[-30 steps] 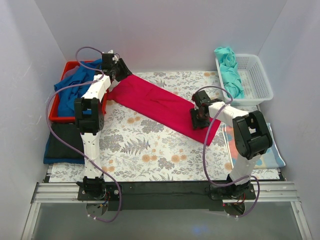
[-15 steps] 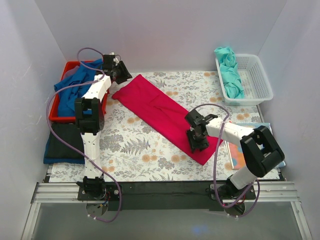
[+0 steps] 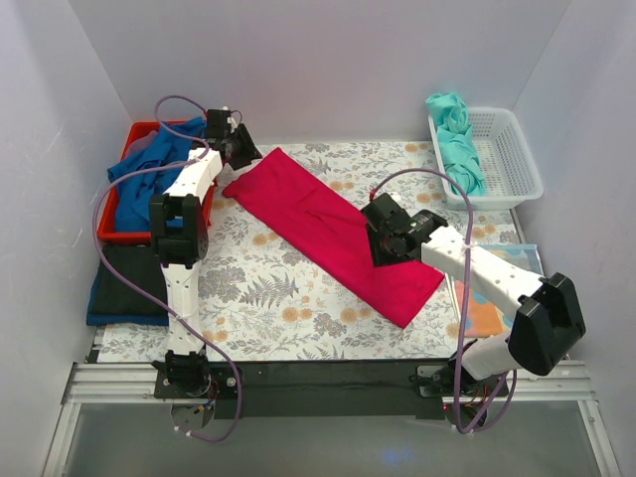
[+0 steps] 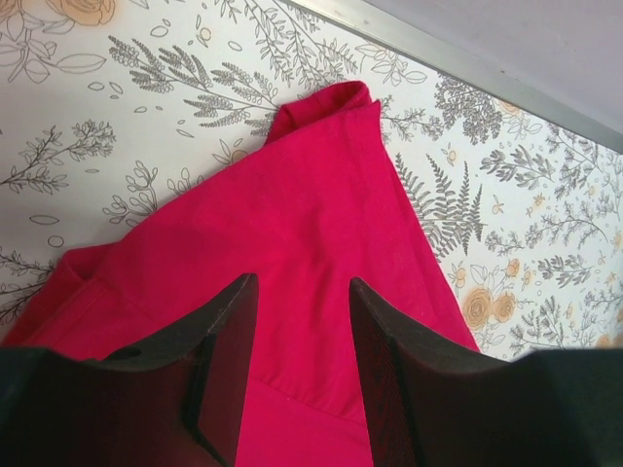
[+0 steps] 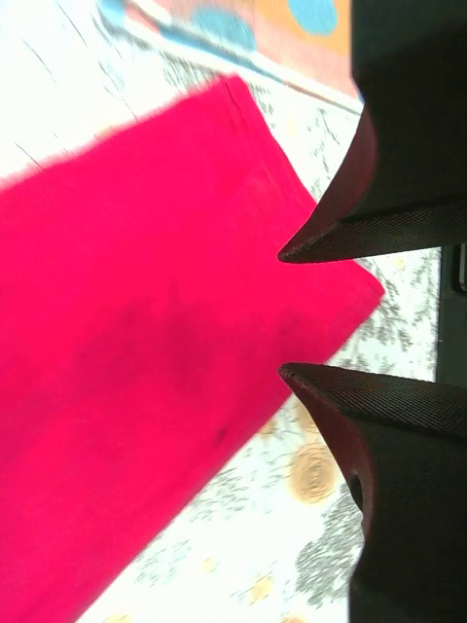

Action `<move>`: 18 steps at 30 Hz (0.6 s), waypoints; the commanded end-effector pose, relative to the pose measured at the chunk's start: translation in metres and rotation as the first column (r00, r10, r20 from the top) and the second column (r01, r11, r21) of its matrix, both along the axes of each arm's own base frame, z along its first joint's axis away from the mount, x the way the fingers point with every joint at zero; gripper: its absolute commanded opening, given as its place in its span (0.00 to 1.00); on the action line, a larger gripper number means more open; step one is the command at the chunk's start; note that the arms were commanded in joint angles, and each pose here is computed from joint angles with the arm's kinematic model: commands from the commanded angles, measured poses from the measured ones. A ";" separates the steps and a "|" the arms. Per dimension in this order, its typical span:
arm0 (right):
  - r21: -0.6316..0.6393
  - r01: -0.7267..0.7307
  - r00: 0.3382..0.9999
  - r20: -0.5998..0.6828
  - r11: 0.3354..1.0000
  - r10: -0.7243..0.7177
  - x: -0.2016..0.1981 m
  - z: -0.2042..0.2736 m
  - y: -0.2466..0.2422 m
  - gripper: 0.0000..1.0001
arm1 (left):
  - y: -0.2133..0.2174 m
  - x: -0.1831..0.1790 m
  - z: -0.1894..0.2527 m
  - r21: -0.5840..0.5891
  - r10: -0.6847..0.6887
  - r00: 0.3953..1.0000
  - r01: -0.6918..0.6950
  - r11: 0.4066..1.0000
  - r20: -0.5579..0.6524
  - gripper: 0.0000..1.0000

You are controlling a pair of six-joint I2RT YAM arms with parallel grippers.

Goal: Fold and stack the t-shirts

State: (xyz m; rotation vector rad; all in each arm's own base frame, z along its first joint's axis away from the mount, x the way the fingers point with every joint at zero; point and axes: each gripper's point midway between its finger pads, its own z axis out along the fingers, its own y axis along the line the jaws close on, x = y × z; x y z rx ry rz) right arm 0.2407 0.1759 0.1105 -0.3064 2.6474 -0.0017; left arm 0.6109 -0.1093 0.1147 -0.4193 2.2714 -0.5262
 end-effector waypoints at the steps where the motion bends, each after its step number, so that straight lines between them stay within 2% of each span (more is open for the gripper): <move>1: -0.071 0.046 0.977 0.213 0.996 -0.030 0.035 0.053 -0.015 0.53 | -0.008 -0.017 0.030 0.023 0.002 1.000 -0.002 1.000 0.007 0.41; 5: -0.133 0.046 0.956 0.294 0.990 -0.005 0.059 0.078 -0.015 0.54 | -0.014 -0.035 0.017 0.057 0.020 0.999 -0.017 0.998 -0.048 0.41; 8: -0.145 0.048 0.952 0.307 0.988 -0.001 0.071 0.083 -0.014 0.54 | -0.022 -0.050 0.008 0.064 0.022 0.996 -0.017 0.998 -0.086 0.41; 18: -0.017 0.093 0.934 0.347 0.996 -0.082 0.120 0.100 -0.016 0.55 | -0.049 -0.090 -0.037 0.091 0.055 0.964 -0.032 0.995 -0.259 0.40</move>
